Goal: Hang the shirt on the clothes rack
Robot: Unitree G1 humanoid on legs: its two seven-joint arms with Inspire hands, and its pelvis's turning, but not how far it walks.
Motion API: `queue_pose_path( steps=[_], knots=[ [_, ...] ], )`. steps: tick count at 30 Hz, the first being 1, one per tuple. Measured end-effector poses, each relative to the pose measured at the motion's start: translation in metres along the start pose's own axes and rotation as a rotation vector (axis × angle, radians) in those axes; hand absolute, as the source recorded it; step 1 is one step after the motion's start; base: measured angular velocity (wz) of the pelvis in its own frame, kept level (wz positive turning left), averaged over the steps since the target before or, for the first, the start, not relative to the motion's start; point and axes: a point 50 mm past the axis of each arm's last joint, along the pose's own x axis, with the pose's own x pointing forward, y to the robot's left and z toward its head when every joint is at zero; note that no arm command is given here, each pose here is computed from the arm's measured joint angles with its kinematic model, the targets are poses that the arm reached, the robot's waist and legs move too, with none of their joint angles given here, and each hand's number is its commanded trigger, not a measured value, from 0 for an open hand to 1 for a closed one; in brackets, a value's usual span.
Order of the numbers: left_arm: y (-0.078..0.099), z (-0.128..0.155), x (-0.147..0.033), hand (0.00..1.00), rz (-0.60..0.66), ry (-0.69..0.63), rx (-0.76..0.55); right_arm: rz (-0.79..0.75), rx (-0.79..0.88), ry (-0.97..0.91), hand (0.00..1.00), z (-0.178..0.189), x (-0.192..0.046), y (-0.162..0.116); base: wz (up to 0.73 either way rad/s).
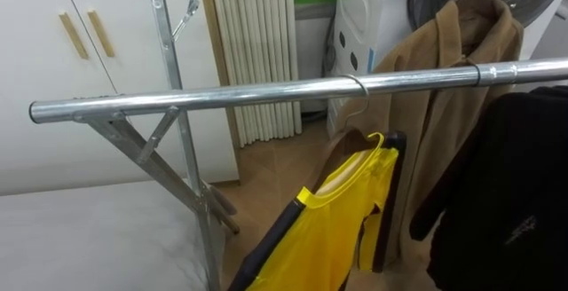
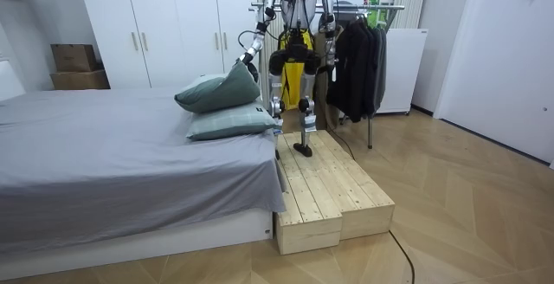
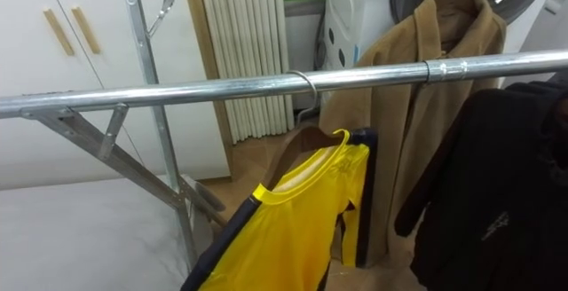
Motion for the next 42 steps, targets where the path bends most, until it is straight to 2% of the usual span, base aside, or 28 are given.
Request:
queue_pose_path(
  steps=[8,19,22,24,34,37,42],
  knots=[
    [0.0,0.001,0.0,0.0,-0.004,-0.002,-0.013,0.001,0.093,0.007,0.0,-0.004,0.0,0.001,0.07],
    [-0.002,0.007,-0.002,0.0,0.005,-0.035,-0.071,0.025,0.062,-0.004,0.0,0.002,0.0,0.001,0.07],
    [-0.005,0.016,-0.006,0.0,0.01,-0.074,-0.069,0.023,0.043,-0.021,0.0,0.009,0.001,-0.001,0.11],
    [-0.007,0.026,-0.009,0.0,0.02,-0.125,-0.047,0.031,-0.027,-0.04,0.0,0.02,0.001,-0.003,0.53],
    [-0.006,0.061,-0.02,0.0,0.013,-0.283,-0.067,0.034,-0.181,-0.076,0.0,0.04,0.001,-0.004,0.74],
    [-0.006,0.071,-0.023,0.0,-0.023,-0.318,-0.055,0.021,-0.212,-0.071,0.0,0.042,0.001,-0.007,0.99],
    [0.002,0.108,-0.037,0.0,-0.046,-0.488,-0.055,0.003,-0.185,-0.059,0.0,0.039,0.0,-0.011,1.44]
  ],
)
